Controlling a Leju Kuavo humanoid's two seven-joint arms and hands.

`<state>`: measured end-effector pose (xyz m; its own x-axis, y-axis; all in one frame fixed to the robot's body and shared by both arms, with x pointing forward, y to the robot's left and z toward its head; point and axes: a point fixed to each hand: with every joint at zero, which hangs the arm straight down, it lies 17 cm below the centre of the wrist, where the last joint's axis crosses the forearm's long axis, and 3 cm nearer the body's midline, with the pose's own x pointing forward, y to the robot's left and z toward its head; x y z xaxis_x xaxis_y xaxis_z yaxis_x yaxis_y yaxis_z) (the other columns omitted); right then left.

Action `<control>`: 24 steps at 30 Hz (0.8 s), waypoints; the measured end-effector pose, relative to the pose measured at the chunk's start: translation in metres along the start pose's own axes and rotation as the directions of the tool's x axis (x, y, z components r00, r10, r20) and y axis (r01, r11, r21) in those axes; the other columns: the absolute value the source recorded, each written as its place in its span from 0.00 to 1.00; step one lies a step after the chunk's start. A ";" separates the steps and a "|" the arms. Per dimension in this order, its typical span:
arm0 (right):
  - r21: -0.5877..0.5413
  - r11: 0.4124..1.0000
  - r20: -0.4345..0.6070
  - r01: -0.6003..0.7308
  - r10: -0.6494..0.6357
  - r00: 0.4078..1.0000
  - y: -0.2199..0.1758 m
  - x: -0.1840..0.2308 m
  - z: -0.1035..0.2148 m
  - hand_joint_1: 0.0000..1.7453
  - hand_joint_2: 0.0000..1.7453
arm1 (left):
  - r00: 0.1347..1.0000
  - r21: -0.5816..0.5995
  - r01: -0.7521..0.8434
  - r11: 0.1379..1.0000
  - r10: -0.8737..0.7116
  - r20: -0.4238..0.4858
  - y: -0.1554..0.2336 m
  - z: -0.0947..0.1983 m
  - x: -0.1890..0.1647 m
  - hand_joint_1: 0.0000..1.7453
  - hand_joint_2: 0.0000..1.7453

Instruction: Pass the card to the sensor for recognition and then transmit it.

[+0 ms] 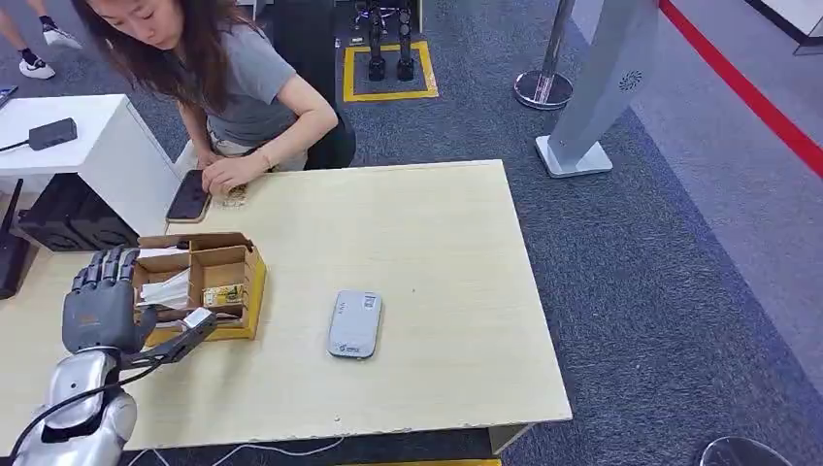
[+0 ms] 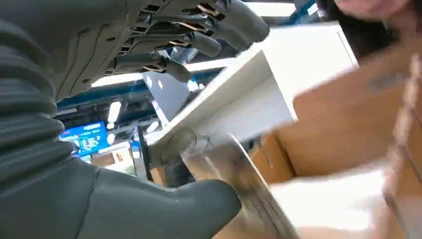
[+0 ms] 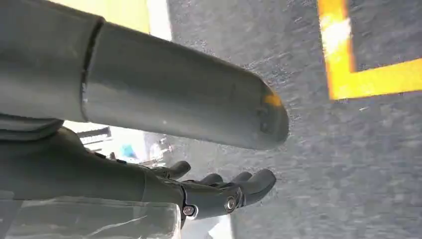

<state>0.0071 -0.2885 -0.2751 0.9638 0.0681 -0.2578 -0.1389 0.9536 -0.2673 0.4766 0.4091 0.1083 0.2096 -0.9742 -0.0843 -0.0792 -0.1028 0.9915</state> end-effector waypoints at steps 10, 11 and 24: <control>-0.021 0.999 -0.055 -0.025 0.024 0.998 -0.006 -0.020 -0.005 0.00 0.00 | 0.997 -0.069 -0.079 0.994 0.080 0.008 -0.042 0.021 0.014 0.14 1.00; -0.022 0.999 -0.056 -0.025 0.024 0.998 -0.007 -0.020 -0.005 0.00 0.00 | 0.997 -0.074 -0.079 0.994 0.079 0.008 -0.043 0.021 0.014 0.14 1.00; -0.026 0.999 -0.057 -0.025 0.024 0.998 -0.009 -0.020 -0.006 0.00 0.00 | 0.996 -0.104 -0.090 0.990 0.091 0.009 -0.051 0.026 0.019 0.31 1.00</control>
<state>-0.0128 -0.3000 -0.2731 0.9458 0.0741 -0.3162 -0.1691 0.9436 -0.2847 0.4590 0.3908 0.0533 0.1929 -0.9812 0.0058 0.0042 0.0067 1.0000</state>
